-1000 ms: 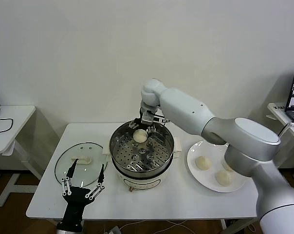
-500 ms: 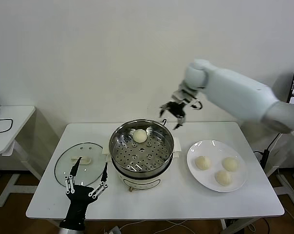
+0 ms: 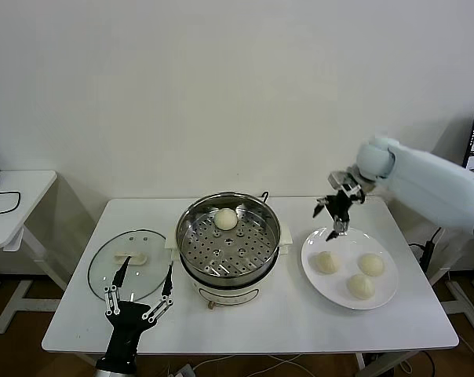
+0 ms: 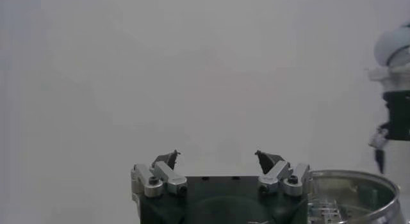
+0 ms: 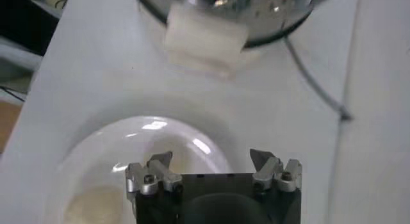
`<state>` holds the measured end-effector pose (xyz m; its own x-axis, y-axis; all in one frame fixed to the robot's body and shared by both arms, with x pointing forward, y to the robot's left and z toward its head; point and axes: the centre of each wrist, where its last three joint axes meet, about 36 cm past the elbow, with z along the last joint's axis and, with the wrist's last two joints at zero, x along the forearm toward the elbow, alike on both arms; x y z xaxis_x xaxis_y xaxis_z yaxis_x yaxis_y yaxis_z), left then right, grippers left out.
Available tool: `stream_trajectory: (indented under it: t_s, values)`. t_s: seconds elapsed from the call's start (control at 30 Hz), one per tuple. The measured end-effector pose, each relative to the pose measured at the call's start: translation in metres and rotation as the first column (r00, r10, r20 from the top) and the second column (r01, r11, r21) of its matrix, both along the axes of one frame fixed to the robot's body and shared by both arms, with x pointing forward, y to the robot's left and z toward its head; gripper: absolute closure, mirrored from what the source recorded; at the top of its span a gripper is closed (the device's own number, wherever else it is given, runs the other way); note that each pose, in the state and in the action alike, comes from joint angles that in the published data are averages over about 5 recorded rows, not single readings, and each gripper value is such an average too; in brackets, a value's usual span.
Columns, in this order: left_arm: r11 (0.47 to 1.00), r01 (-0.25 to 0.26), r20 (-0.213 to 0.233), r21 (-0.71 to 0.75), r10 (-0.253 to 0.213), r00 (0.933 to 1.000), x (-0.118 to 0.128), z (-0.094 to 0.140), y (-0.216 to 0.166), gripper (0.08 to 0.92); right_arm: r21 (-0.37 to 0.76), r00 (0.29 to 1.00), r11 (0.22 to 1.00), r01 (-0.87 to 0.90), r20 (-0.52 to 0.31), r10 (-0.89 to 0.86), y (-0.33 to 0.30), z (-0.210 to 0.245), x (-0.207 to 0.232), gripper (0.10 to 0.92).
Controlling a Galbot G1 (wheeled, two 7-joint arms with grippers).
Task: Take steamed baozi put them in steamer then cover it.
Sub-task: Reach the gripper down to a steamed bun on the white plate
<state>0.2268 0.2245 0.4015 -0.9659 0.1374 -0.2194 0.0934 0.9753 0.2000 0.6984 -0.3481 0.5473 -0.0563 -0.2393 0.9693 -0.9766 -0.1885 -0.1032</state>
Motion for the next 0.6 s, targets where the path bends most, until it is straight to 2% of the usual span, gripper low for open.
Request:
stream_trajectory:
  t_s: [0.3,0.6]
  values:
    - [1.000,-0.005,-0.004,0.002,0.005,1.0000,0.001,-0.003,0.001,0.177,-0.001,0.997,0.998,0.065,-0.032,-0.065,-0.011,-0.051,-0.009,0.200]
    - [1.000,-0.012,-0.005,0.004,0.012,0.9999,0.001,-0.005,0.003,0.177,-0.014,0.995,0.996,0.089,-0.045,-0.089,-0.012,-0.077,-0.012,0.201]
